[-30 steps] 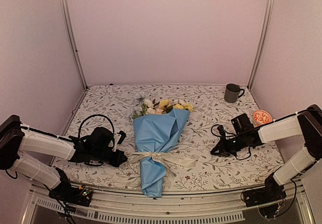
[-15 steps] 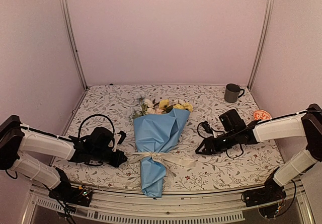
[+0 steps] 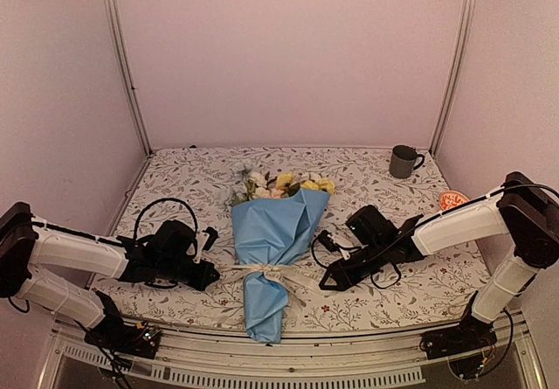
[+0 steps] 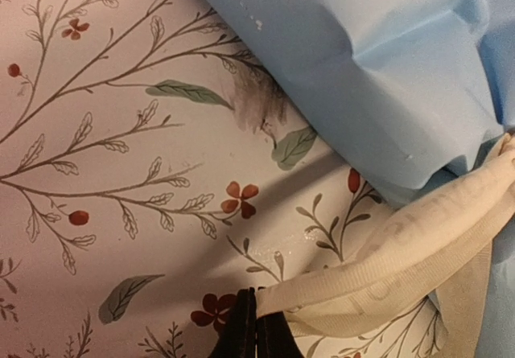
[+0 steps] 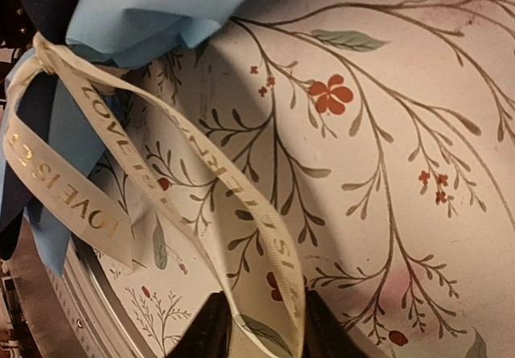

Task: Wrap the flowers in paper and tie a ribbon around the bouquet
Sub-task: Tie the half-tied ribbon around the folded bouquet.

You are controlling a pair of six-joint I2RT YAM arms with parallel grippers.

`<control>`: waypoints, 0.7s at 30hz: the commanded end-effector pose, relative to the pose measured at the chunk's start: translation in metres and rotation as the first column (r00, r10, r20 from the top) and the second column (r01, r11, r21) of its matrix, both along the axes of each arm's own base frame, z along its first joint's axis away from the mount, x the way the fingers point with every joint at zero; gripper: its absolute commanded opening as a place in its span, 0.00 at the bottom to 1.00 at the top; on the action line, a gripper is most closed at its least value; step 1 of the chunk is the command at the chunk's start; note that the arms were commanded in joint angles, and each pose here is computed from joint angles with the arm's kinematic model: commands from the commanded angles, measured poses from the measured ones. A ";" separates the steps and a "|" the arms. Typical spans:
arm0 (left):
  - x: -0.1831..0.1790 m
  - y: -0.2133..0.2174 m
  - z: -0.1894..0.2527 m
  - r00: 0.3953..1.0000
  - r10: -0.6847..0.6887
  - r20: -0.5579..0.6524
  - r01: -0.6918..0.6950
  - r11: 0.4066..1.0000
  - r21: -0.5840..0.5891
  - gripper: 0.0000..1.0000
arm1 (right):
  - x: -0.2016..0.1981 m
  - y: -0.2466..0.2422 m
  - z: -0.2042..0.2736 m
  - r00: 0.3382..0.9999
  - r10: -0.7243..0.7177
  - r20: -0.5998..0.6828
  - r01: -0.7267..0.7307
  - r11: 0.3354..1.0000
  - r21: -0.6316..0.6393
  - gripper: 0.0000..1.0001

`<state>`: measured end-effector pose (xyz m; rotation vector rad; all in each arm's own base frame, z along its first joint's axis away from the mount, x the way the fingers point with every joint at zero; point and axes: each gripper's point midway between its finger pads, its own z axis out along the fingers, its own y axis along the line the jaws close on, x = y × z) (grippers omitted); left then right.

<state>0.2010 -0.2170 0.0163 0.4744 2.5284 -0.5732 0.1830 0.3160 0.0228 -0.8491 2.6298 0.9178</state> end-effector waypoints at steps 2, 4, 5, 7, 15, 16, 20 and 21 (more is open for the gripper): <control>0.000 0.007 0.000 1.000 0.025 0.001 -0.025 1.000 0.005 0.00 | -0.003 -0.020 -0.021 0.999 -0.049 -0.018 0.046 0.992 -0.118 0.02; -0.001 0.010 -0.002 0.999 0.039 -0.003 -0.039 0.999 0.003 0.00 | -0.001 -0.026 -0.020 0.996 -0.083 -0.012 0.081 0.987 -0.137 0.00; 0.000 0.012 -0.003 0.999 0.054 -0.002 -0.054 0.999 0.005 0.00 | 0.000 -0.030 -0.020 0.995 -0.103 -0.010 0.100 0.985 -0.144 0.00; -0.002 0.017 -0.006 0.997 0.076 -0.009 -0.076 0.997 0.013 0.00 | 0.004 -0.040 -0.020 0.987 -0.157 -0.019 0.152 0.977 -0.153 0.00; -0.004 0.021 -0.013 0.995 0.093 -0.034 -0.092 0.995 0.025 0.00 | -0.005 -0.076 -0.035 0.957 -0.278 -0.085 0.257 0.946 -0.198 0.00; -0.005 0.021 -0.014 0.995 0.092 -0.036 -0.091 0.995 0.026 0.00 | -0.006 -0.078 -0.036 0.954 -0.286 -0.089 0.264 0.944 -0.200 0.00; -0.004 0.022 -0.016 0.994 0.097 -0.042 -0.095 0.995 0.035 0.00 | -0.006 -0.091 -0.039 0.937 -0.332 -0.110 0.306 0.930 -0.202 0.00; -0.004 0.022 -0.016 0.994 0.098 -0.043 -0.096 0.995 0.037 0.00 | -0.005 -0.096 -0.040 0.930 -0.350 -0.117 0.323 0.925 -0.202 0.00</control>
